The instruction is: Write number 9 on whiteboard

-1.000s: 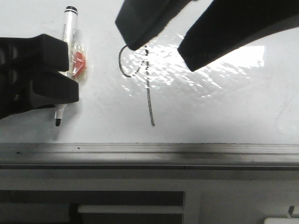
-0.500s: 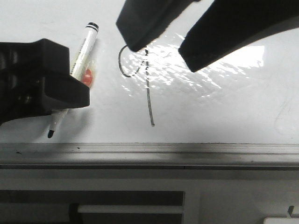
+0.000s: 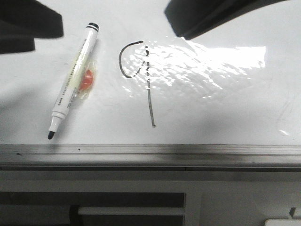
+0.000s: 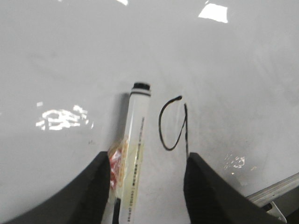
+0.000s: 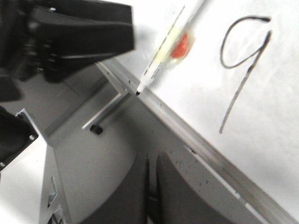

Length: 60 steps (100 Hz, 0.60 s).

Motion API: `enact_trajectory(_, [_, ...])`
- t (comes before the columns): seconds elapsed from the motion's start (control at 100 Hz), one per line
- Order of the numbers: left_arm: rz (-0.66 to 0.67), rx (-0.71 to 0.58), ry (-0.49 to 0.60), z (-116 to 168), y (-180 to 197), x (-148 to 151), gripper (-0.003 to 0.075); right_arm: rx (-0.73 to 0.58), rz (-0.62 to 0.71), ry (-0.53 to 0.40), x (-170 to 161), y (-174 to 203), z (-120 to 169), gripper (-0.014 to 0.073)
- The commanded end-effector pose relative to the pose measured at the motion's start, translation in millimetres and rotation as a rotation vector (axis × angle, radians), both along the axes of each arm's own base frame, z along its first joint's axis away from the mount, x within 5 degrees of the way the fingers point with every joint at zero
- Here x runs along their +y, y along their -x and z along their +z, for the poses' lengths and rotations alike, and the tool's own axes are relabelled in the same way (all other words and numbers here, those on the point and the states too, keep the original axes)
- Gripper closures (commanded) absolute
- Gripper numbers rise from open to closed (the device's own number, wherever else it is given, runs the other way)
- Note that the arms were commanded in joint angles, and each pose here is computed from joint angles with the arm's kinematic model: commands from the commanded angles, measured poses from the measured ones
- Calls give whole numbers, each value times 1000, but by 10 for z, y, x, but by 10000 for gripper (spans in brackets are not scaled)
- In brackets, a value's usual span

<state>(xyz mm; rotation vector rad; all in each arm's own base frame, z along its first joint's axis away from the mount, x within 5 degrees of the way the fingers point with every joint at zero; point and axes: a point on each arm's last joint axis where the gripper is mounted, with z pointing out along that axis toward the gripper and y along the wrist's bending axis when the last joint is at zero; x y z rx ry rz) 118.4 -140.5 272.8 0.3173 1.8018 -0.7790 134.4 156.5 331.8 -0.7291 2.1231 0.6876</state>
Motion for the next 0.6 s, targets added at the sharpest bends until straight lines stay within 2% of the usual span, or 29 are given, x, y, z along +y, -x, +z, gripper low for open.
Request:
enact_trajectory(0.0, [2, -135, 19, 227, 47, 103, 501, -147, -17, -92, -76, 30, 148, 656])
enact_trajectory(0.13, [-10, -223, 29, 290, 171, 287, 743, -305, -31, -152, -236, 128, 108, 656])
enact_trajectory(0.29, [-10, -278, 59, 213, 321, 521, 741, -531, -26, -217, -484, 330, -34, 656])
enact_trajectory(0.39, [-36, -278, 72, 101, 414, 625, 741, -645, -4, -226, -622, 469, -181, 656])
enact_trajectory(0.59, [-108, -267, 84, -103, 564, 745, 741, -658, -9, -241, -850, 682, -504, 656])
